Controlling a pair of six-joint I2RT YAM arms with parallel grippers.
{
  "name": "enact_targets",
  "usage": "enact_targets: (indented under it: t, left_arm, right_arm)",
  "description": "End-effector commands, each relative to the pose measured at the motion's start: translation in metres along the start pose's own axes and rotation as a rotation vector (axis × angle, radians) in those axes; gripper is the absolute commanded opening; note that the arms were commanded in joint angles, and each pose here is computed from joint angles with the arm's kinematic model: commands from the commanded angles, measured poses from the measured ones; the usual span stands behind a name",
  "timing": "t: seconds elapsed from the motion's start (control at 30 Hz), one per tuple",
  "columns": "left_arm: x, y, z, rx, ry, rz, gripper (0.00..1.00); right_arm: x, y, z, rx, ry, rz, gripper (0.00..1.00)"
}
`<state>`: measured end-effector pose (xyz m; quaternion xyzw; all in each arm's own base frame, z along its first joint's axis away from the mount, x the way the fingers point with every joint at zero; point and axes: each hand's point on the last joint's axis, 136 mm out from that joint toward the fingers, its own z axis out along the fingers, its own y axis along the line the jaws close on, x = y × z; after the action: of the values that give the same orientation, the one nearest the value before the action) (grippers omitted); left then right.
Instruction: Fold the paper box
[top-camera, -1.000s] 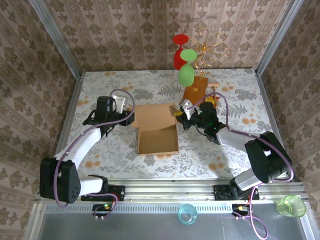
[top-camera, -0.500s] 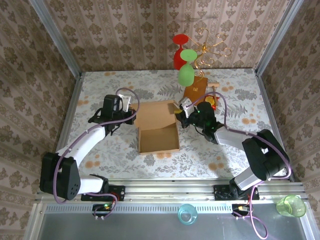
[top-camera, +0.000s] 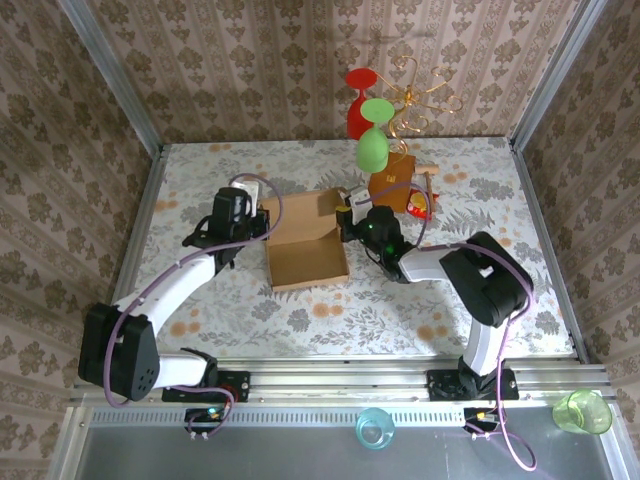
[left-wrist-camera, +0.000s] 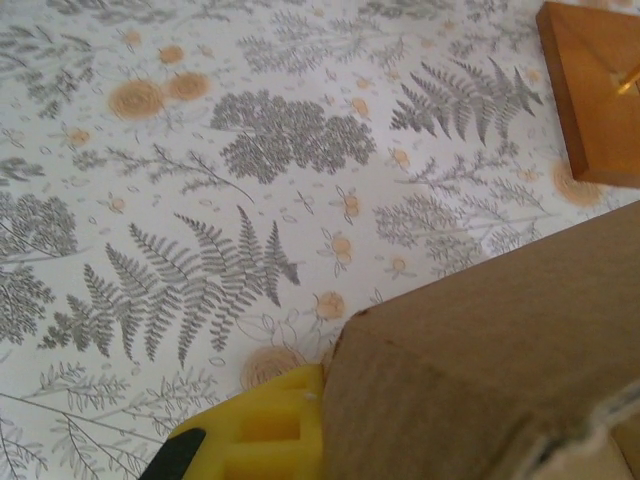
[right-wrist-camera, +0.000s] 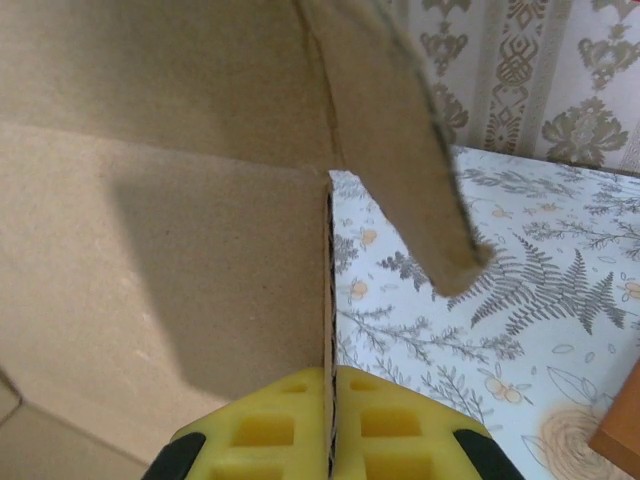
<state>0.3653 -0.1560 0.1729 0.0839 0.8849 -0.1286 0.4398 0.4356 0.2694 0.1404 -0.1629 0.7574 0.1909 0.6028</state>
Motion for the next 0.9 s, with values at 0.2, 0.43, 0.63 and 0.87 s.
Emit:
enact_targets:
  t: [0.2,0.43,0.63,0.87]
  left_arm:
    - [-0.016,-0.010,0.007,0.049,-0.146,0.012,0.00]
    - [-0.008,-0.013,0.007,0.077,-0.202,-0.011,0.00]
    - [0.005,-0.024,-0.003,0.097,-0.249,0.015,0.00]
    - [0.022,-0.034,-0.009,0.107,-0.301,0.015,0.00]
  right_arm:
    - [0.004,0.009,0.022,0.067,-0.053,0.093,0.00]
    - [0.007,0.021,0.009,0.078,-0.070,0.065,0.00]
    - [0.010,0.022,0.000,0.088,-0.040,0.093,0.01]
    - [0.018,0.026,-0.010,0.092,-0.026,0.106,0.03]
